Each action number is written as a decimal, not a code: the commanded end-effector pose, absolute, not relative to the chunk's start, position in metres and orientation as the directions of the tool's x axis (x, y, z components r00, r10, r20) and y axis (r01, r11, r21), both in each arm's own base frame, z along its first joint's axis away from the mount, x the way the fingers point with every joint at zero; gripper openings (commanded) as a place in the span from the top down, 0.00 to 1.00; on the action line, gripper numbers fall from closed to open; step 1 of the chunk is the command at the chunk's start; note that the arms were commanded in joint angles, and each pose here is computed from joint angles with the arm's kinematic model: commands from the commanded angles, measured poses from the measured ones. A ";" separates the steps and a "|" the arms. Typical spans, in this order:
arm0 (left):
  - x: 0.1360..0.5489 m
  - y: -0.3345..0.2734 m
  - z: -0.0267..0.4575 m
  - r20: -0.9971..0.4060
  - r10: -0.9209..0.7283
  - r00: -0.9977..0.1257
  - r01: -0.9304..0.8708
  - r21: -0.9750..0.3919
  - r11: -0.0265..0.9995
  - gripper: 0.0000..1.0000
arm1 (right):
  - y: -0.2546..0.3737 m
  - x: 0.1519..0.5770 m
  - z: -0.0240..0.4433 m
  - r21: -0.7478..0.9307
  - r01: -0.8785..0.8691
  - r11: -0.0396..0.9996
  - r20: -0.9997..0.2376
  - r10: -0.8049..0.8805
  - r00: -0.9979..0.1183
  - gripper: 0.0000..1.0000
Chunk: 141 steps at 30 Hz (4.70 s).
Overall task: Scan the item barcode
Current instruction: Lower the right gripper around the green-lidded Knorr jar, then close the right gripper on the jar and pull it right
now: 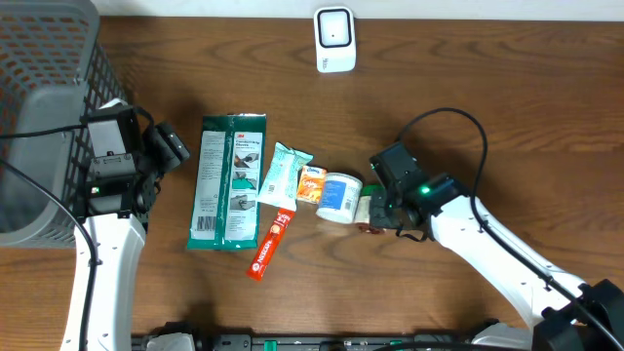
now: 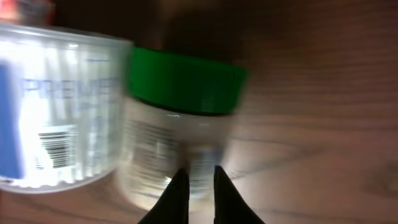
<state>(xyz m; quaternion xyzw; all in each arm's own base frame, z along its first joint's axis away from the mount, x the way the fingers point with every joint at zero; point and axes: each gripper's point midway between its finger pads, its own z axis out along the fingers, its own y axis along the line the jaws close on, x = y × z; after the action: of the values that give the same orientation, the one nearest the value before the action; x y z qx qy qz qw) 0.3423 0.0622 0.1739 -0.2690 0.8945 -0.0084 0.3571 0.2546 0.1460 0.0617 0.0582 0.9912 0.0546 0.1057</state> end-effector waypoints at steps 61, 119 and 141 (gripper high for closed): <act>0.345 0.066 0.188 -0.659 -0.490 -0.570 -0.482 -0.215 0.850 0.12 | 0.154 0.237 0.118 0.029 -0.484 0.875 -0.240 -0.464 -0.853 0.33; 0.342 0.066 0.185 -0.647 -0.492 -0.582 -0.486 -0.209 0.849 0.12 | 0.164 0.274 0.077 0.293 -0.263 0.919 -0.373 -0.143 -0.917 0.01; 0.342 0.066 0.185 -0.647 -0.492 -0.582 -0.486 -0.209 0.849 0.12 | 0.163 0.274 0.039 0.324 -0.414 0.850 -0.197 -0.368 -0.909 0.08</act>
<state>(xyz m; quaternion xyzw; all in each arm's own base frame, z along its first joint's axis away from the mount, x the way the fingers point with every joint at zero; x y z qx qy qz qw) 0.3387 0.0617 0.1707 -0.2694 0.8979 -0.0072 0.3480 0.2725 0.1583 0.0470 -0.1734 0.9637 0.1917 0.0673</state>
